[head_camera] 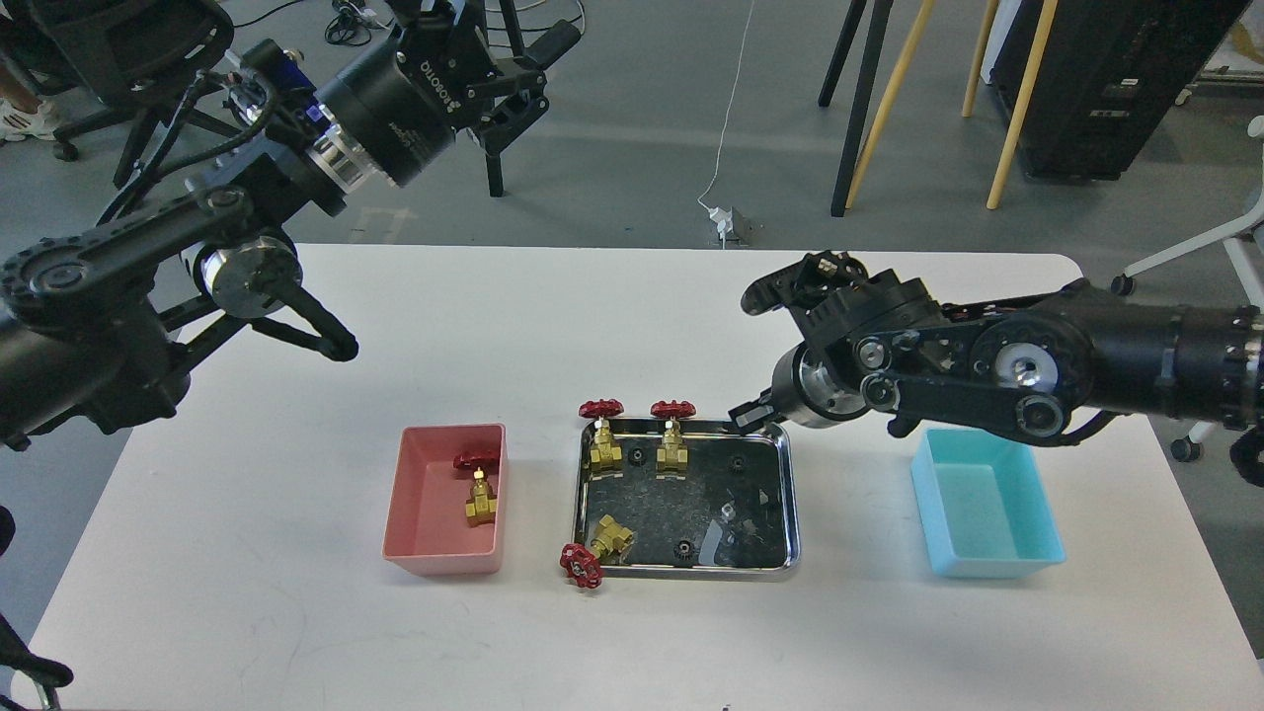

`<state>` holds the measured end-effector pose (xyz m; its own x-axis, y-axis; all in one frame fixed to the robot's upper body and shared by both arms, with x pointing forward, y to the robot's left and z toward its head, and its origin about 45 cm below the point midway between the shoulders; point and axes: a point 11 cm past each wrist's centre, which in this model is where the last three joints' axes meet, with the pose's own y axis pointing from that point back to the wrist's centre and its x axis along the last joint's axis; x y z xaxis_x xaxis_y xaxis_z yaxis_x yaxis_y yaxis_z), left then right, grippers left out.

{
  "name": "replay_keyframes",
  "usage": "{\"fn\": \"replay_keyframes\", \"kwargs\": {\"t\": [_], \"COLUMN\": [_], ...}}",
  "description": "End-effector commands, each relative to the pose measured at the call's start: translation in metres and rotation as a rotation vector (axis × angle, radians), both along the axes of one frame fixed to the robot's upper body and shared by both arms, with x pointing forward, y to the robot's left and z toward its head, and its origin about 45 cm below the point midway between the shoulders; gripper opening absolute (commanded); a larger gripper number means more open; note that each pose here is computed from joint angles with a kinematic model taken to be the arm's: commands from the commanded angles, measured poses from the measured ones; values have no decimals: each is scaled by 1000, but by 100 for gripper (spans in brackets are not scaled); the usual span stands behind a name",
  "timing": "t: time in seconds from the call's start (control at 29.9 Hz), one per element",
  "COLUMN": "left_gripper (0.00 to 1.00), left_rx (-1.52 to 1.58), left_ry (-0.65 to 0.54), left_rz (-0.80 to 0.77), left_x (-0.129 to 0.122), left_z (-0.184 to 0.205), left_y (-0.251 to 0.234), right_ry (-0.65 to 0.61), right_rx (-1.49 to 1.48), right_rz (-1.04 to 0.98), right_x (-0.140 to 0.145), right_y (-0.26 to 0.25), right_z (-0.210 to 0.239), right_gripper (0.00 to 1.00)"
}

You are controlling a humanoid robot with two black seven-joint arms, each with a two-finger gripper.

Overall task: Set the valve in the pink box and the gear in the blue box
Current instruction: 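Lift the gear and carry it over the blue box, then release the gear into the blue box and raise the right arm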

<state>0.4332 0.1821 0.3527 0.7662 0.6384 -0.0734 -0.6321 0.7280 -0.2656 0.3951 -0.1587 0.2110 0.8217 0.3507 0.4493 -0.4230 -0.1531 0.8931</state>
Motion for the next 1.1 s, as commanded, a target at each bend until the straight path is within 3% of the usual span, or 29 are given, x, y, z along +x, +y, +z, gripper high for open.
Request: {"fn": "replay_keyframes", "kwargs": {"t": [0.0, 0.1, 0.27, 0.6, 0.7, 0.8, 0.97, 1.07], "left_gripper": [84, 84, 84, 84, 84, 84, 84, 84], "left_rx": [-3, -4, -13, -31, -31, -31, -31, -28], "left_ry": [6, 8, 12, 16, 17, 17, 20, 27], "left_rz": [-1, -2, -17, -34, -33, -35, -34, -31], "left_x": [-1, -1, -2, -4, -4, -4, -4, -5], "left_z": [-3, -4, -5, -6, -6, -6, -8, -11], "left_y": [-1, -1, -9, -22, -22, -22, -23, -21], "right_ry": [-80, -96, -33, 70, 80, 88, 76, 50], "right_rx": [22, -44, -111, -113, -113, -113, -84, -47], "right_rz": [-158, -298, -329, -314, -325, -332, -351, -361], "right_x": [25, 19, -24, -60, -64, -68, -64, -56], "right_y": [-63, -132, -182, -186, -190, -194, -193, -188], "right_z": [36, 42, 21, -12, -15, -16, -10, -1], "right_gripper": [9, 9, 9, 12, 23, 57, 98, 97]}}
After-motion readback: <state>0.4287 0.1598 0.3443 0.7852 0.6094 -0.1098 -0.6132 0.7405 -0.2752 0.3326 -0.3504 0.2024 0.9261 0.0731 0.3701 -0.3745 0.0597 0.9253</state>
